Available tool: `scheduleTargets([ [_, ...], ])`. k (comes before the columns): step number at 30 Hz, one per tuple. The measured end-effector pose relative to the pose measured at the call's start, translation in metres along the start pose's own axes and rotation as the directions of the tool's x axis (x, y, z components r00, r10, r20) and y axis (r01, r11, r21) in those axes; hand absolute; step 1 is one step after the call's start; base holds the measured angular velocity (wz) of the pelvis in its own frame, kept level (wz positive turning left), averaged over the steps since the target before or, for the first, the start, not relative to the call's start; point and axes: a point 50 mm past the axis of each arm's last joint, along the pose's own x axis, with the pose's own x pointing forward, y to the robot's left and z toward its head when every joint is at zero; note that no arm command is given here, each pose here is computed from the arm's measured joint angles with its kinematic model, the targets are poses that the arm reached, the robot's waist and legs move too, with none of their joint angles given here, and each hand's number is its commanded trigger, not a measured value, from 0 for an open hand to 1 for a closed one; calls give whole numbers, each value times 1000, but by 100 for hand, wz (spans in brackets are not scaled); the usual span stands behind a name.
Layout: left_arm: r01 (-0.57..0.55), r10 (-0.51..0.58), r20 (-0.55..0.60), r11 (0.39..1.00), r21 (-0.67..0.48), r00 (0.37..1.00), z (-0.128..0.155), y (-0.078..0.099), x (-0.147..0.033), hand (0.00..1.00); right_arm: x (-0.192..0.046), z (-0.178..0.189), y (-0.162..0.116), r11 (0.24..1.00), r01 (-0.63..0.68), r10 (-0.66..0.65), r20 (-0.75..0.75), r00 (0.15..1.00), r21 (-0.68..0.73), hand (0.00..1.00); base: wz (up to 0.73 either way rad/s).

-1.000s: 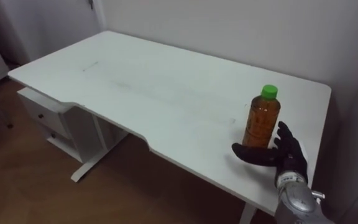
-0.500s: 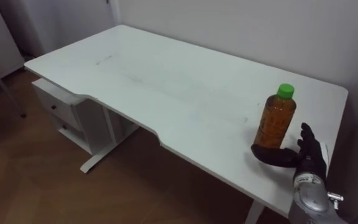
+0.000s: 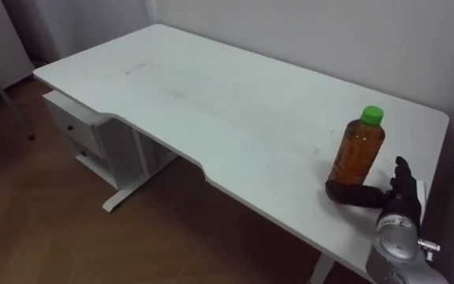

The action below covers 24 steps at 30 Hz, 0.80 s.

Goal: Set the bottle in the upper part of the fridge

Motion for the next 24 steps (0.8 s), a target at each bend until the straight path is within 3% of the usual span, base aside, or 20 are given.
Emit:
scheduleTargets([
  [12, -7, 7, -21, 1000, 5, 1000, -7, 0, -2, 0, 0, 11, 6, 1000, 1, -1, 36, 999, 0, 0, -1],
  [24, 23, -21, -41, 997, 69, 999, -17, -3, -4, 0, 0, 23, 17, 995, -92, 95, 83, 992, -33, 0, -8],
])
